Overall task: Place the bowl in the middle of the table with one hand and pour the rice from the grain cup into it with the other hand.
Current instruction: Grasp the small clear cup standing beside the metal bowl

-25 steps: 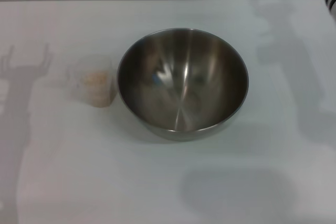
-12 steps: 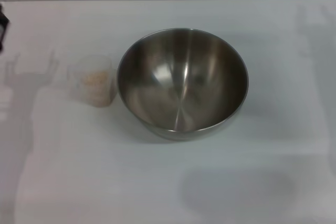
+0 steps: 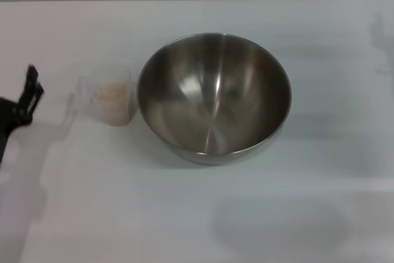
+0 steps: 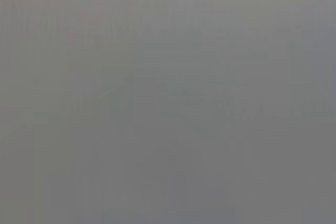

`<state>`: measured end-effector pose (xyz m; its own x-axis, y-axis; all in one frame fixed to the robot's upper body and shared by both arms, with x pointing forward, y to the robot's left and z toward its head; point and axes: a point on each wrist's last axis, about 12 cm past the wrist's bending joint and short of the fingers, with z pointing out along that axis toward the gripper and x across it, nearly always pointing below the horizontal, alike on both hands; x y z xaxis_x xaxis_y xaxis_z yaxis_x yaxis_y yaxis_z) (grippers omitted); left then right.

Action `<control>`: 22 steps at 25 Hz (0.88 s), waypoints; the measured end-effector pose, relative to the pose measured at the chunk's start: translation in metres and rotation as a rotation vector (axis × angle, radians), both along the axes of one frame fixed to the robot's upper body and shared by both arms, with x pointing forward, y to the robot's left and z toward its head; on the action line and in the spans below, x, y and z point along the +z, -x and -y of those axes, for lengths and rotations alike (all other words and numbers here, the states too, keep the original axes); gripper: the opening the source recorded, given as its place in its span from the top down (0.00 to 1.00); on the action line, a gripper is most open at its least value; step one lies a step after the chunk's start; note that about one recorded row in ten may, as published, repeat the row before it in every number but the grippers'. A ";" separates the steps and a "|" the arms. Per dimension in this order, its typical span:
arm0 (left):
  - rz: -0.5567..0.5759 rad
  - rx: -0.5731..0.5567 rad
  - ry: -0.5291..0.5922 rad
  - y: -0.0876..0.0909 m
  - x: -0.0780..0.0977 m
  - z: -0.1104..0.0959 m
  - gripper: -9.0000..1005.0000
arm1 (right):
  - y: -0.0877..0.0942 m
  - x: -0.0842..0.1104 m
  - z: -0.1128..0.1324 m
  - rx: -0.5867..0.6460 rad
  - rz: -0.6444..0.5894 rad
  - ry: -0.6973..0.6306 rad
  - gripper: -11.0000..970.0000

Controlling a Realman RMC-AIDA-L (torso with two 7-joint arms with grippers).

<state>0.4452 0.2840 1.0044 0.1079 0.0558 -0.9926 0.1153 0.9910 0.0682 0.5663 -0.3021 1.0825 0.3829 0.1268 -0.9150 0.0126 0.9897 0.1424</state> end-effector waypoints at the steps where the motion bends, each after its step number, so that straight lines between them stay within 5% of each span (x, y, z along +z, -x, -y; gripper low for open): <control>1: 0.000 0.000 0.000 0.000 0.000 0.000 0.16 | 0.000 0.000 0.001 -0.003 -0.002 0.006 0.41; 9: -0.118 -0.089 -0.015 0.014 -0.016 0.018 0.16 | -0.006 0.004 0.006 -0.010 0.001 0.033 0.41; 22: -0.209 -0.077 -0.025 -0.013 -0.020 0.026 0.17 | -0.002 0.002 0.008 -0.015 -0.002 0.046 0.41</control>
